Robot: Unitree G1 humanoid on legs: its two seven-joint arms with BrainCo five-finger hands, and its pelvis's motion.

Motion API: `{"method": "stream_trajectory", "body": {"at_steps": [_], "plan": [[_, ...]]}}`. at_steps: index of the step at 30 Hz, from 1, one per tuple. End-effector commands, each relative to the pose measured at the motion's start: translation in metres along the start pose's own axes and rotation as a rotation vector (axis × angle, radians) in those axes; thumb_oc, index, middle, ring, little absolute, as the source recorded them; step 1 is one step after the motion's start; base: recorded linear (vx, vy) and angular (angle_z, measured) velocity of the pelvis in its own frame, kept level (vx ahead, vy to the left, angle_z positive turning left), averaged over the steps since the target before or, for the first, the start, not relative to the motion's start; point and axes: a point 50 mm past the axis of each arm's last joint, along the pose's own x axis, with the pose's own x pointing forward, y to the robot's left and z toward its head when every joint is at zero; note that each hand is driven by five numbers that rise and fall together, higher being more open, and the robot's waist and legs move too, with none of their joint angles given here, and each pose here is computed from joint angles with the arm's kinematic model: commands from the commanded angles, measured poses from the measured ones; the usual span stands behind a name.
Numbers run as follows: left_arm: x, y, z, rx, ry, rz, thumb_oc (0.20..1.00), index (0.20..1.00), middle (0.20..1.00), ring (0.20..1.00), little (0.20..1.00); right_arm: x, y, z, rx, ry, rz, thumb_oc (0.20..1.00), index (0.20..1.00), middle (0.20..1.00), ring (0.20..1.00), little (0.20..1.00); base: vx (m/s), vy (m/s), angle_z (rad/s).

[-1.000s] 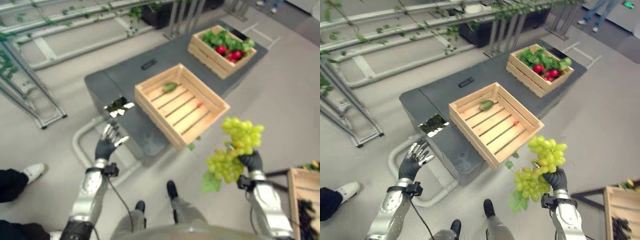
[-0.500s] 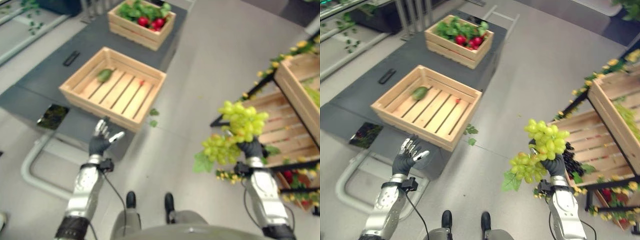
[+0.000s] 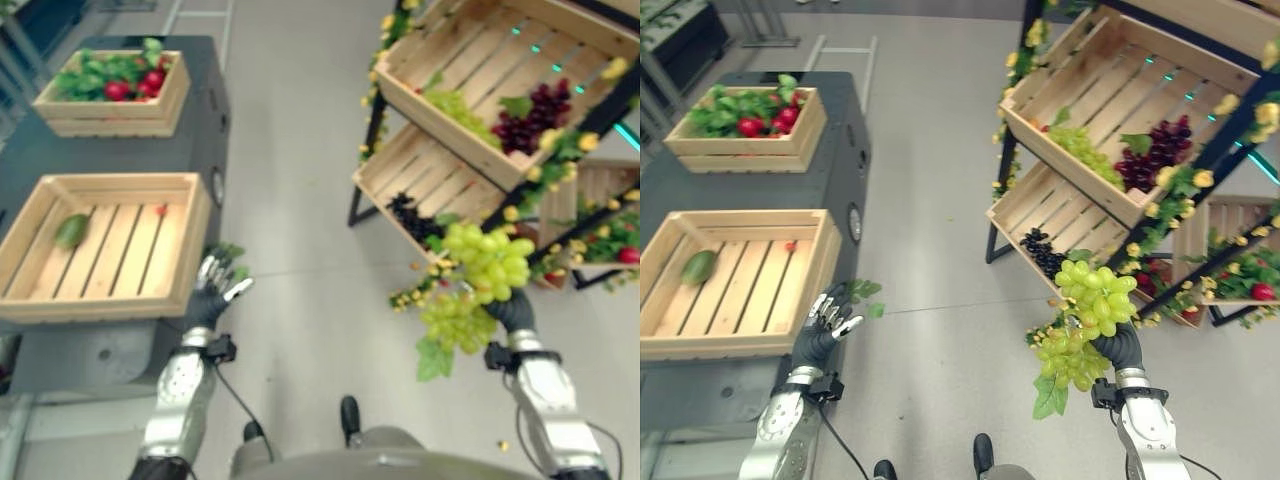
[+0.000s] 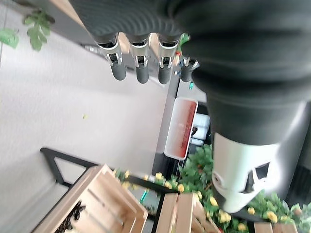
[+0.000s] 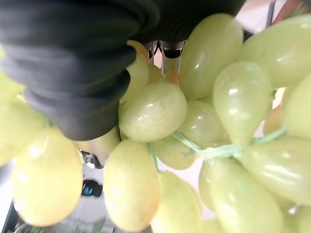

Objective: Pick up the fruits from the basket on one side to the basket on the other side

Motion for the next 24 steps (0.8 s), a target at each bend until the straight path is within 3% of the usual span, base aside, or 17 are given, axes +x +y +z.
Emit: {"method": "stream_trajectory", "body": {"at_steps": [1, 7, 24], "plan": [[0.011, -0.007, 0.023, 0.002, -0.12, -0.039, 1.0, 1.0, 1.0, 1.0, 1.0, 0.021, -0.003, 0.045, -0.029, -0.235, -0.016, 0.2, 0.2, 0.2, 0.2, 0.2, 0.04, -0.07, -0.55], [0.009, -0.011, 0.014, 0.02, -0.075, -0.072, 1.0, 1.0, 1.0, 1.0, 1.0, 0.026, -0.006, 0.054, -0.02, -0.277, 0.0, 0.2, 0.2, 0.2, 0.2, 0.2, 0.06, -0.011, -0.68], [0.001, -0.025, 0.002, 0.032, 0.013, -0.198, 1.0, 1.0, 1.0, 1.0, 1.0, 0.064, -0.035, 0.14, -0.047, -0.551, -0.001, 0.2, 0.2, 0.2, 0.2, 0.2, 0.01, 0.035, -0.05]]}}
